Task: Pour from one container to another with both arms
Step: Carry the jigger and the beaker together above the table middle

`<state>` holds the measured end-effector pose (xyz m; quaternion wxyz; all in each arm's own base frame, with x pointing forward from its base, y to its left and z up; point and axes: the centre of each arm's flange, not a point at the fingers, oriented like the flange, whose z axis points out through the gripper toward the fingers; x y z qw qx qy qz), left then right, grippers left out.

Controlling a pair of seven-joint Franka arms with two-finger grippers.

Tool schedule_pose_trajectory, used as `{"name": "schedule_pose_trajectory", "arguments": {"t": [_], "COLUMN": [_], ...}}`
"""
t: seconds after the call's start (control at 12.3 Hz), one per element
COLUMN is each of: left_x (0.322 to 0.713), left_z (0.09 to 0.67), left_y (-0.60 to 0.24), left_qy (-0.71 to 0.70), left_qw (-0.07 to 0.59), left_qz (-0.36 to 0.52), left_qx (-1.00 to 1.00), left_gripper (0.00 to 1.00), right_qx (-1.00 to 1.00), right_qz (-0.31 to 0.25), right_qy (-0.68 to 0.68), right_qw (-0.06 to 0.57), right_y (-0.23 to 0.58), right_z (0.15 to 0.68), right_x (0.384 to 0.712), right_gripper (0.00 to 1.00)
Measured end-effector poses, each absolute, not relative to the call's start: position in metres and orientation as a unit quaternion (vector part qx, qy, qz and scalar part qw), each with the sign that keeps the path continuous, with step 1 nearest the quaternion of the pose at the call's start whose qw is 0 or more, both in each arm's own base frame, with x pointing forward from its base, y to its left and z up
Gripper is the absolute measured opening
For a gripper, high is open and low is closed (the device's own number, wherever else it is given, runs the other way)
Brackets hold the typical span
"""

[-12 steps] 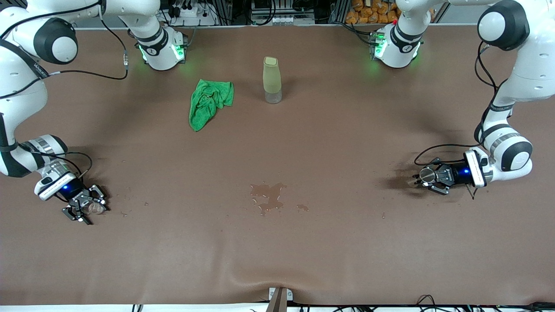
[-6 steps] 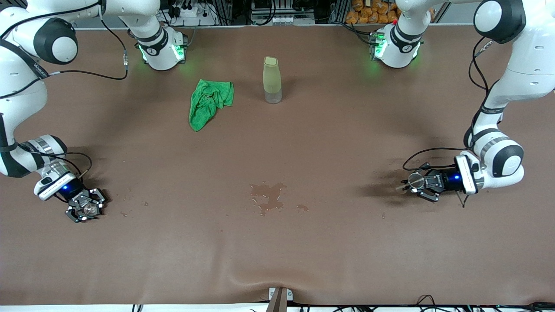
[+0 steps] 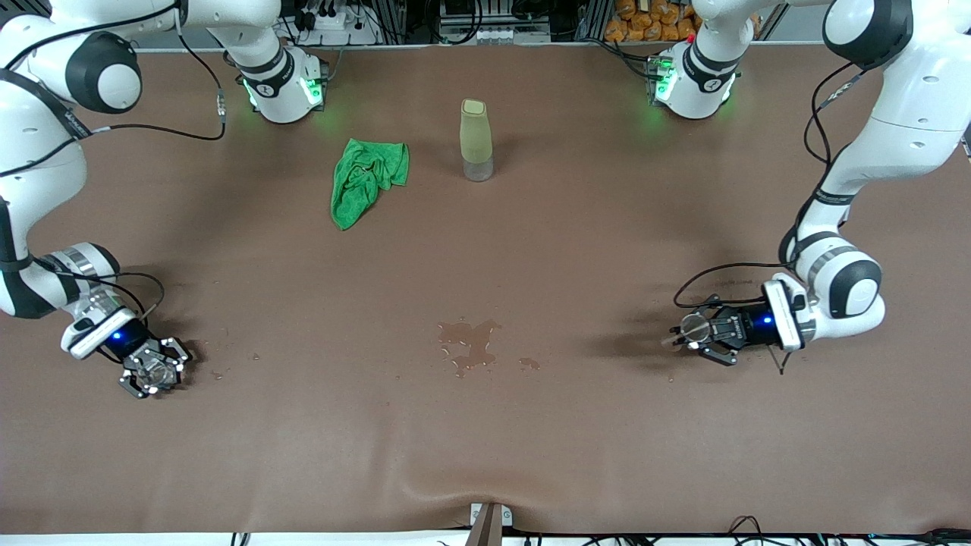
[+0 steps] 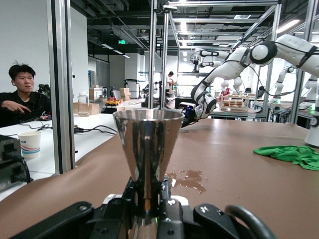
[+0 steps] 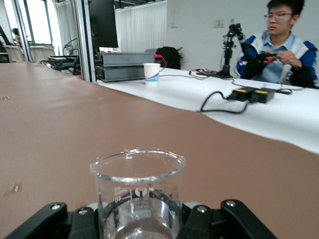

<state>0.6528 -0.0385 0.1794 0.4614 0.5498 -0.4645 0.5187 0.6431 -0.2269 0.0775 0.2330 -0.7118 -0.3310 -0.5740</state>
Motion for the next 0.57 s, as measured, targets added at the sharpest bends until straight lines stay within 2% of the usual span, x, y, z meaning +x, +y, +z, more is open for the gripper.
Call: {"name": "schedule_pose_trajectory", "arguments": {"t": [0.32, 0.57], "left_x": [0.662, 0.662], "left_z": [0.194, 0.198], "left_y": [-0.113, -0.164], "left_qy": [-0.447, -0.437], "left_qw": [0.452, 0.451], "left_qz": [0.53, 0.53], "left_qx": [0.562, 0.57], "left_gripper": [0.21, 0.21], "right_qx": [-0.691, -0.671], "right_qz": [-0.572, -0.559], "right_qy": [-0.346, -0.37], "right_qw": [0.273, 0.317], "right_y": [-0.162, -0.07], "right_z": [0.119, 0.162], "right_x": [0.699, 0.743], "right_gripper": [0.15, 0.15]}}
